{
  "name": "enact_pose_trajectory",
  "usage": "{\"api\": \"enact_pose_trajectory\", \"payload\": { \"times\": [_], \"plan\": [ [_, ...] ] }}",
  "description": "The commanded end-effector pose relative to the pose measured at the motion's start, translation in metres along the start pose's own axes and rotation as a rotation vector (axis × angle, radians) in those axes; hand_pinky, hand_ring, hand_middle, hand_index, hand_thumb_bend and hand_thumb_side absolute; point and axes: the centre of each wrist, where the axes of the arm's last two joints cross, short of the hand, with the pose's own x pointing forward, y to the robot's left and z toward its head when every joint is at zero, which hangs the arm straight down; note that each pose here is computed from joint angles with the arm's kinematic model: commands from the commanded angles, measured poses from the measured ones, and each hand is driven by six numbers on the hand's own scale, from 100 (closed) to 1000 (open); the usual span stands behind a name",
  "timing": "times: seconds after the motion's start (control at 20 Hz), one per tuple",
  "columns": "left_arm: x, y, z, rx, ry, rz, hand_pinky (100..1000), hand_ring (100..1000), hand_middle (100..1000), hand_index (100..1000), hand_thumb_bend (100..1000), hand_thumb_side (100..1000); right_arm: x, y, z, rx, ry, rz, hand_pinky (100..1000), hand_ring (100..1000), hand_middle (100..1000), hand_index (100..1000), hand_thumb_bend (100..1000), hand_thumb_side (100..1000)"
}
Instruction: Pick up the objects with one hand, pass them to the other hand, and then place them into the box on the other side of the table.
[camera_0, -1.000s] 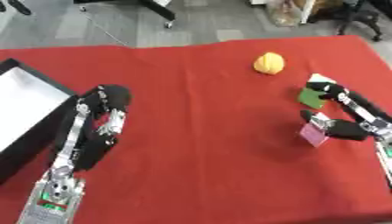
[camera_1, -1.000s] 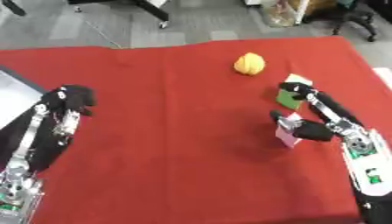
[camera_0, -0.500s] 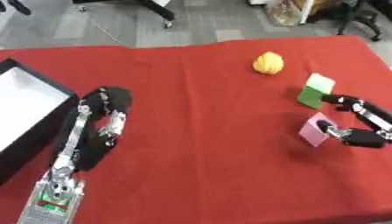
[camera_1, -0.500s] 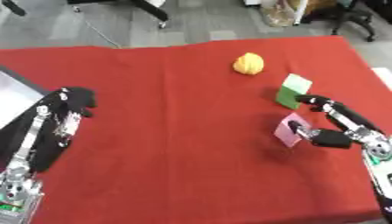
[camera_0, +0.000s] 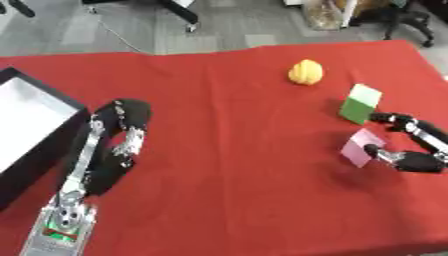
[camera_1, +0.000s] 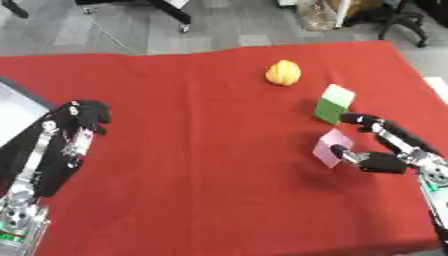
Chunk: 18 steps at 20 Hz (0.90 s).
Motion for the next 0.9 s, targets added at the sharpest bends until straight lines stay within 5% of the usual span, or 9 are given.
{"api": "enact_pose_trajectory", "payload": {
  "times": [0.05, 0.9],
  "plan": [
    [0.0035, 0.0022, -0.0016, -0.004, -0.017, -0.013, 620, 667, 690, 669, 100, 753, 0.0014, -0.0147, 0.0014, 0.021, -0.001, 0.059, 901, 953, 889, 966, 398, 583],
    [0.0037, 0.0024, -0.0013, -0.006, -0.018, -0.012, 622, 669, 691, 670, 100, 758, -0.0003, -0.0101, 0.0021, 0.036, 0.022, 0.072, 896, 940, 863, 964, 341, 561]
  ]
}}
